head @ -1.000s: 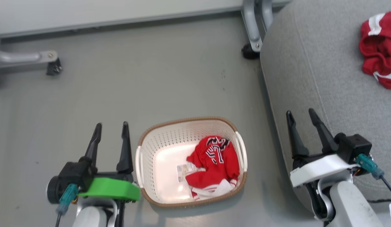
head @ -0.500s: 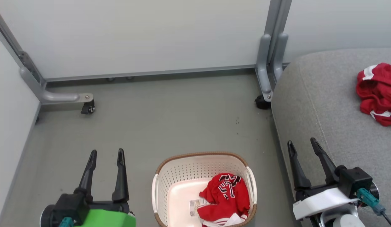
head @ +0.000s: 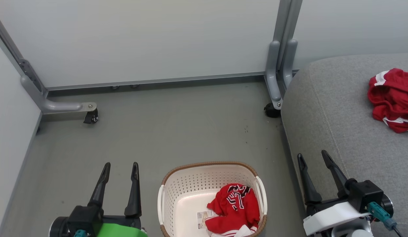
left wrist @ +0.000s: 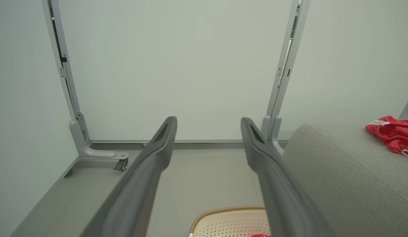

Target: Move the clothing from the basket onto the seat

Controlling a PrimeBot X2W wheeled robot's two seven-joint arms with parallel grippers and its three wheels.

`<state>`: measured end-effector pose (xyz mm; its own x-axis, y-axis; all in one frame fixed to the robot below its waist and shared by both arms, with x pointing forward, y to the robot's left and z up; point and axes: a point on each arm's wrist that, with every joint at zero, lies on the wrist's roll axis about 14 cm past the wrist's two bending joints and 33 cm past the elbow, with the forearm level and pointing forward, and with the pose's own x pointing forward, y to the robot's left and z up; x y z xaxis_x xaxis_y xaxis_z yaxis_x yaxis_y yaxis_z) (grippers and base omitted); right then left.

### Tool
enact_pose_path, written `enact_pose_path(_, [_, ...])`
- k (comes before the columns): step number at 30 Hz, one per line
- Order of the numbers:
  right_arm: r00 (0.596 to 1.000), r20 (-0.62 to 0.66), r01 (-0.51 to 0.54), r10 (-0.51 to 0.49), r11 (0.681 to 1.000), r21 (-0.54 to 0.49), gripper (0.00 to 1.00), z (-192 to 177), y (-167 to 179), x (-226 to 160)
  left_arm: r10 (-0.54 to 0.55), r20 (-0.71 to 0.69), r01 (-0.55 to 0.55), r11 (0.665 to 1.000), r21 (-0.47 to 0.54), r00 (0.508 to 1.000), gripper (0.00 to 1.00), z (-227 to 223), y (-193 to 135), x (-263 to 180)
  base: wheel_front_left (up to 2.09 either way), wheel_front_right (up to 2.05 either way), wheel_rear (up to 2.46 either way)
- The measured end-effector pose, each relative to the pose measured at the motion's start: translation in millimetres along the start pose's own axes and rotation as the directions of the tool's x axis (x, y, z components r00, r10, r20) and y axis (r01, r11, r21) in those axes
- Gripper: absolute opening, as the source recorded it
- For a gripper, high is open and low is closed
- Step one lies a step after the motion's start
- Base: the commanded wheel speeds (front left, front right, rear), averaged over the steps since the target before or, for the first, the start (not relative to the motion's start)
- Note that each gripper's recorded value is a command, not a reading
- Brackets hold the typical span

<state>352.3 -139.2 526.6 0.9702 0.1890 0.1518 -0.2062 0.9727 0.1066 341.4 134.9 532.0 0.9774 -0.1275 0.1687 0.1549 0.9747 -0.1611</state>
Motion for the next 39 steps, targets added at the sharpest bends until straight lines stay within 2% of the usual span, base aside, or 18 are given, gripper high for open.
enact_pose_path(30, [1.0,-0.028,0.004,-0.004,1.0,-0.004,1.0,-9,-6,4,-0.009,-0.082,0.008,1.0,-0.01,0.997,1.0,-27,-2,2,0.0,0.0,0.0])
enact_pose_path(39, [1.0,0.014,0.012,-0.012,1.0,-0.017,1.0,-1,-19,42,-0.073,-0.089,0.072,0.997,-0.018,0.993,1.0,-36,-13,40,0.0,0.0,0.0])
